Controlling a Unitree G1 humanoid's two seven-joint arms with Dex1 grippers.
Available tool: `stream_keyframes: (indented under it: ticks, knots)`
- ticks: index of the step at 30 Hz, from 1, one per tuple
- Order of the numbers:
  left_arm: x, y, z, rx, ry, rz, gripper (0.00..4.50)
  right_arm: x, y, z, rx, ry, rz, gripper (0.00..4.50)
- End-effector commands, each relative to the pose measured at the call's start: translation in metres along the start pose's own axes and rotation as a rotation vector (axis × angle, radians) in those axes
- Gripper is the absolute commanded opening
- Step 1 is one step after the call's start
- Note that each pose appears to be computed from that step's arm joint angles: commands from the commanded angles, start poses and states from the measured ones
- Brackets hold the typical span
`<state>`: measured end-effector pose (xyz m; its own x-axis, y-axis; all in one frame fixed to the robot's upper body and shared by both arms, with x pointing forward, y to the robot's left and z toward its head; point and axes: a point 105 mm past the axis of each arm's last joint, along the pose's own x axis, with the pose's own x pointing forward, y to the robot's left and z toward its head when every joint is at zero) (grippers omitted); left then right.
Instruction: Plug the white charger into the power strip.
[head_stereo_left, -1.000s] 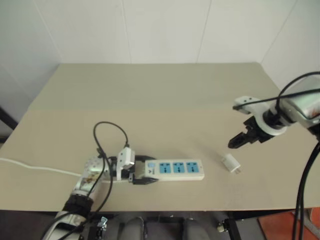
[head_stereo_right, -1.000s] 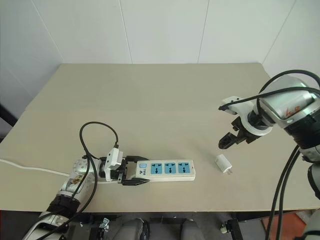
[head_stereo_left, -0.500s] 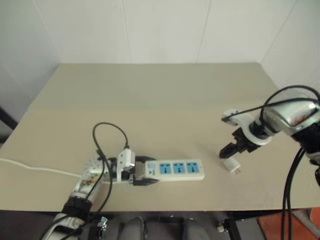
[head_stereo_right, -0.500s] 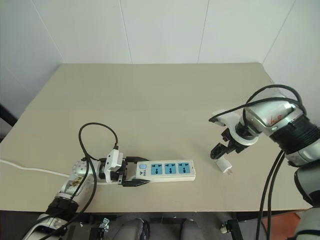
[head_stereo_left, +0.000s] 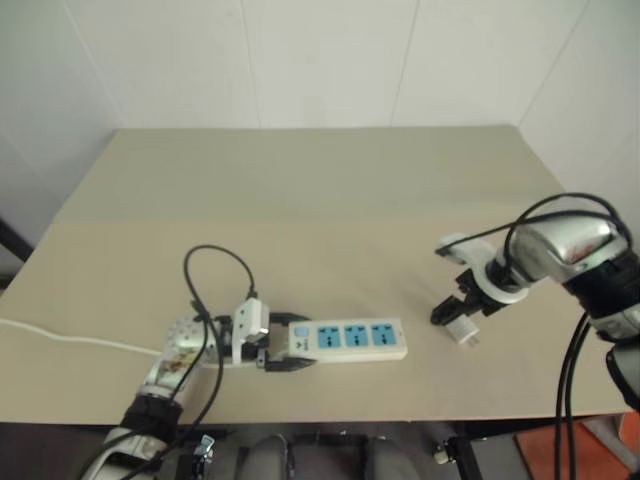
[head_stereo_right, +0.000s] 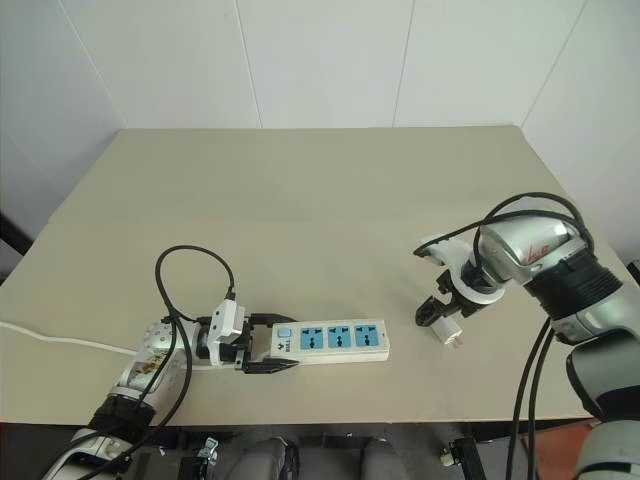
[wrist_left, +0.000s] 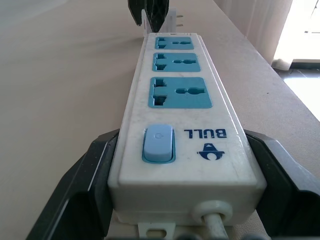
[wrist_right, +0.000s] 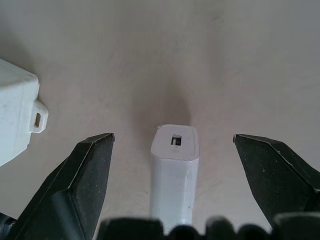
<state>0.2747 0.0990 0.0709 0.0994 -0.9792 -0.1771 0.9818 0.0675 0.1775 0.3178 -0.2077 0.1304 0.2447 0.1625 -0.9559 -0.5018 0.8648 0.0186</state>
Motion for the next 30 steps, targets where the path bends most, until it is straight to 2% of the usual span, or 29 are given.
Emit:
stream_keyframes:
  ticks: [1, 14, 17, 25, 30]
  knots:
    - [-0.001, -0.014, -0.025, -0.062, 0.106, -0.043, 3.29, -0.006, -0.003, 0.004, 0.030, -0.042, -0.006, 4.50]
    - [-0.002, -0.013, -0.027, -0.060, 0.117, -0.048, 3.29, -0.001, -0.003, -0.002, 0.052, -0.032, -0.008, 4.50]
    - [-0.002, -0.013, -0.028, -0.058, 0.121, -0.050, 3.29, -0.001, -0.001, -0.001, 0.037, -0.036, -0.007, 3.96]
    - [-0.002, -0.012, -0.029, -0.058, 0.119, -0.047, 3.29, 0.002, 0.003, -0.004, 0.010, -0.023, -0.010, 1.17]
    - [-0.002, -0.012, -0.030, -0.057, 0.123, -0.046, 3.29, 0.000, 0.003, -0.007, -0.011, -0.019, -0.020, 1.12]
